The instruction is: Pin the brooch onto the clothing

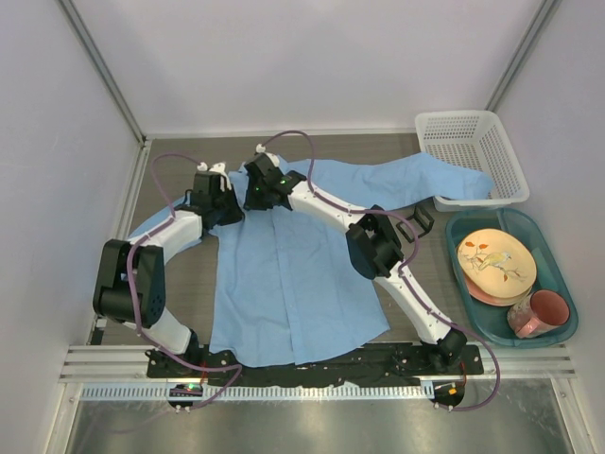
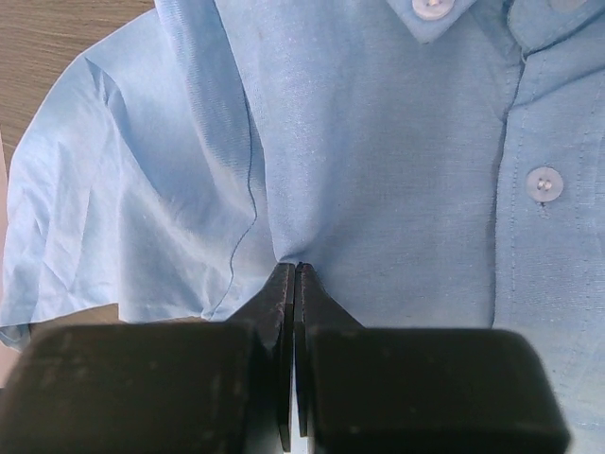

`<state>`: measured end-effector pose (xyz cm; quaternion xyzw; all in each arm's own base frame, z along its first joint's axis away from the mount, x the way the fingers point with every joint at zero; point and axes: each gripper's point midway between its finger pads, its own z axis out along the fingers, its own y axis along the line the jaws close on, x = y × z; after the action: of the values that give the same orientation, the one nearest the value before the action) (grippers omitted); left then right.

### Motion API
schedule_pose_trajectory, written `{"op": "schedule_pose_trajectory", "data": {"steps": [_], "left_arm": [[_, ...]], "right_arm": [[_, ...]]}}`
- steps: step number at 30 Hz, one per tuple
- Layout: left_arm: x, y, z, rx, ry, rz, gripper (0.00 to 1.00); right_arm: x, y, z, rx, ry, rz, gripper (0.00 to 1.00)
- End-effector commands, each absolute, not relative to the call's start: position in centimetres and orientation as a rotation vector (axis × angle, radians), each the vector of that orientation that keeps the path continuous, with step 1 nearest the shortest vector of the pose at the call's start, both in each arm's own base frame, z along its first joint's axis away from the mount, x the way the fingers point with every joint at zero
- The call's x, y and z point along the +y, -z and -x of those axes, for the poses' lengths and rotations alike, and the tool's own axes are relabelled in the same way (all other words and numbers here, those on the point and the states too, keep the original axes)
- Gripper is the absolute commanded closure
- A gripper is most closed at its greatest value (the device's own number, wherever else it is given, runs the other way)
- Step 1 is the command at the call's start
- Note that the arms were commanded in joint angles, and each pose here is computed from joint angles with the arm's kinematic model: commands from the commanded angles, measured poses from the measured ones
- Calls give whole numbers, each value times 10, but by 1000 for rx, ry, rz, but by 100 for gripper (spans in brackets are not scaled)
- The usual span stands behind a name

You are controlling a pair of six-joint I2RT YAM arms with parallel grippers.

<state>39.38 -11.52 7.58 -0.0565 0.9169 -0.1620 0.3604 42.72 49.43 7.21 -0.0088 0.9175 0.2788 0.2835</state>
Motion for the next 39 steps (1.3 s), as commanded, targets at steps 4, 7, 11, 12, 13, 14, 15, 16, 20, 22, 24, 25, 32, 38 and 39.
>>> {"op": "schedule_pose_trajectory", "data": {"steps": [4, 7, 11, 12, 13, 14, 15, 16, 20, 22, 24, 25, 32, 38, 39], "left_arm": [[-127, -123, -413, 2183, 518, 96, 100], [-128, -122, -414, 2184, 525, 93, 100], [-128, -123, -415, 2177, 532, 90, 100], [-129, -123, -414, 2178, 537, 91, 100], [-129, -124, -415, 2173, 539, 90, 100], [-129, -125, -415, 2172, 541, 88, 100], [-129, -124, -414, 2175, 542, 88, 100], [-129, -123, -413, 2179, 540, 86, 100], [-128, -118, -411, 2203, 525, 68, 100], [-128, -117, -410, 2205, 520, 46, 100], [-127, -115, -409, 2209, 511, 30, 100], [-126, -114, -409, 2210, 502, 25, 100], [-124, -113, -409, 2196, 474, -47, 100], [-131, -116, -404, 2187, 521, -80, 100], [-132, -118, -405, 2179, 533, -72, 100]], "right_arm": [[507, -113, -420, 2393, -849, 82, 99], [508, -119, -423, 2374, -858, 93, 95], [505, -123, -429, 2358, -858, 88, 86], [505, -122, -429, 2359, -856, 92, 82], [504, -123, -431, 2355, -855, 90, 79], [504, -127, -432, 2345, -863, 95, 72], [503, -130, -435, 2336, -865, 105, 69], [505, -134, -436, 2320, -876, 117, 66], [503, -166, -447, 2235, -930, 184, 49], [497, -177, -450, 2211, -953, 242, 44], [491, -182, -448, 2207, -971, 281, 36], [484, -182, -450, 2206, -982, 313, 33], [438, -163, -445, 2236, -1094, 440, 31], [421, -148, -433, 2238, -1135, 507, 44], [421, -144, -430, 2250, -1145, 509, 45]]}}
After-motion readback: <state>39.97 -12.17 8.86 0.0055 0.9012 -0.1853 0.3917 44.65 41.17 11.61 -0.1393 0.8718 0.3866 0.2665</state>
